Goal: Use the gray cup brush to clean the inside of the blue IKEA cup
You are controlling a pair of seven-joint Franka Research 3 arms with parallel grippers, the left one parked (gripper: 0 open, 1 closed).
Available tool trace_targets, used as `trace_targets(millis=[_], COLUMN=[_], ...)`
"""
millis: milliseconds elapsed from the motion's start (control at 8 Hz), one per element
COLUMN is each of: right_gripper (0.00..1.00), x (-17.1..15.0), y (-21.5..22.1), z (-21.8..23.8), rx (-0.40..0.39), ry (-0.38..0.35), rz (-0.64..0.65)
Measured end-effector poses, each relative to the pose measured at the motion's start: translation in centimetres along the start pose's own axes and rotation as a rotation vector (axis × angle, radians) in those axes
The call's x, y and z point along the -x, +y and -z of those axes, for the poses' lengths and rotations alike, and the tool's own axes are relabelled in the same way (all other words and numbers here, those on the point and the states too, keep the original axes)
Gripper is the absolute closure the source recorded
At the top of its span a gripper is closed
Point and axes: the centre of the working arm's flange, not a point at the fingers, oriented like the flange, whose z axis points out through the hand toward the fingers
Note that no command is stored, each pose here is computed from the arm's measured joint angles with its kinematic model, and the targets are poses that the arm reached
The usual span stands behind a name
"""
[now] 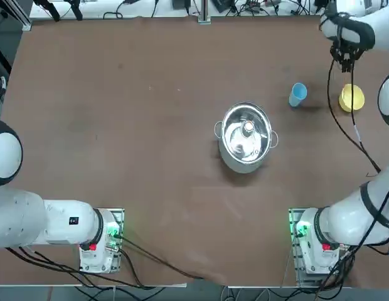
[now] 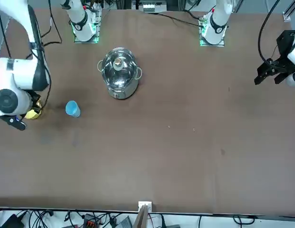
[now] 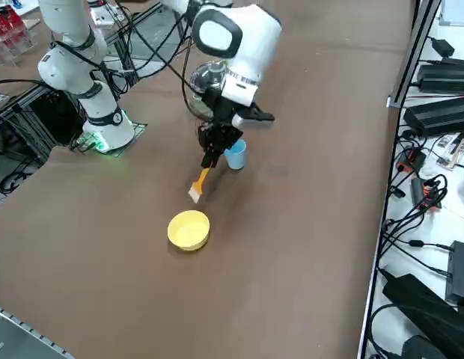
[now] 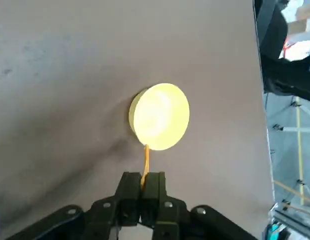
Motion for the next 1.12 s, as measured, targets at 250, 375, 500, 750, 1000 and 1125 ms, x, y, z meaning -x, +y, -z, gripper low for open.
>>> trace_targets(millis=[250, 375, 500, 750, 1000, 1125], right_gripper=[0.96, 0.96, 0.96, 0.96, 0.96, 0.96], x=[-0.4, -0.7, -1.0, -1.6, -2.0, -2.0], y=[0.2, 0.3, 0.3, 0.4, 0.1, 0.0], z=[-1.6, -2.1, -2.8, -4.7, -6.8, -7.6], rx=[0.058, 0.072, 0.083, 0.093, 0.088, 0.079], ry=[0.044, 0.06, 0.07, 0.067, 0.059, 0.061], rz=[0.032, 0.04, 0.047, 0.052, 0.058, 0.061])
